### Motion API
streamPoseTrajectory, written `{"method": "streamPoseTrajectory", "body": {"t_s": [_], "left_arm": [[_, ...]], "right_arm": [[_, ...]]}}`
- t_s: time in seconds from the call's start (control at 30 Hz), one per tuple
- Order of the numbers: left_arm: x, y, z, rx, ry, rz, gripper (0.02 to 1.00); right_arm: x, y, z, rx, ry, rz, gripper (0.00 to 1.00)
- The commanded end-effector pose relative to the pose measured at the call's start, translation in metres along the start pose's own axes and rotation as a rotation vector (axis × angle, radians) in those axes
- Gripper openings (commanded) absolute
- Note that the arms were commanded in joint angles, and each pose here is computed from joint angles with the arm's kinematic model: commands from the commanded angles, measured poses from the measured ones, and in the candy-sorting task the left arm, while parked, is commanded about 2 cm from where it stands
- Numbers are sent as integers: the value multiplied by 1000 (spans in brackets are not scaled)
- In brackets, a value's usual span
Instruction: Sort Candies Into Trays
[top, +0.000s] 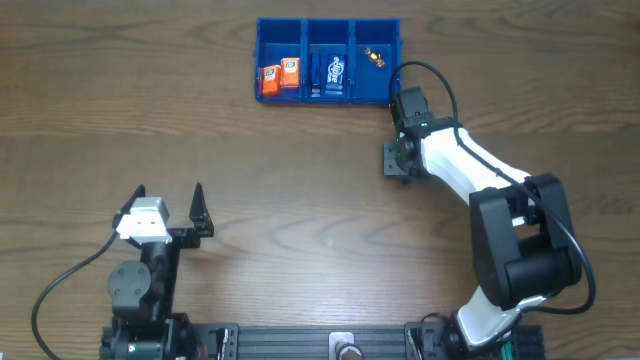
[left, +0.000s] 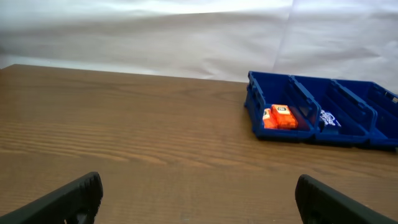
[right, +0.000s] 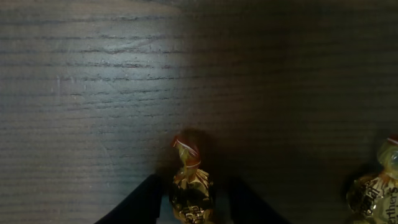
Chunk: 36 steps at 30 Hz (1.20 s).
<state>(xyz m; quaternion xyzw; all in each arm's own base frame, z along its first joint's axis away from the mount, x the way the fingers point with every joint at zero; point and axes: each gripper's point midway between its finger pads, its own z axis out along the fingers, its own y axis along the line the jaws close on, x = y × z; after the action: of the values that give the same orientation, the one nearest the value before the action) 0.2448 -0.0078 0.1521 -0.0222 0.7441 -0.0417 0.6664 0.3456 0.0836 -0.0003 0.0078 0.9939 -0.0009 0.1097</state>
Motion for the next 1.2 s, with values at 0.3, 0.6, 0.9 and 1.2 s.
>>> {"method": "streamPoseTrajectory", "body": {"t_s": [0.3, 0.6, 0.9, 1.2], "left_arm": [[16, 0, 1, 5, 52, 10, 996], [16, 0, 1, 5, 52, 10, 998], [16, 0, 1, 5, 52, 10, 998], [16, 0, 1, 5, 52, 10, 998]], "right_arm": [[-2, 3, 1, 9, -12, -5, 152], [-38, 68, -120, -99, -353, -138, 139], [-171, 78, -228, -34, -672, -50, 143], [-214, 68, -158, -20, -572, 13, 145]]}}
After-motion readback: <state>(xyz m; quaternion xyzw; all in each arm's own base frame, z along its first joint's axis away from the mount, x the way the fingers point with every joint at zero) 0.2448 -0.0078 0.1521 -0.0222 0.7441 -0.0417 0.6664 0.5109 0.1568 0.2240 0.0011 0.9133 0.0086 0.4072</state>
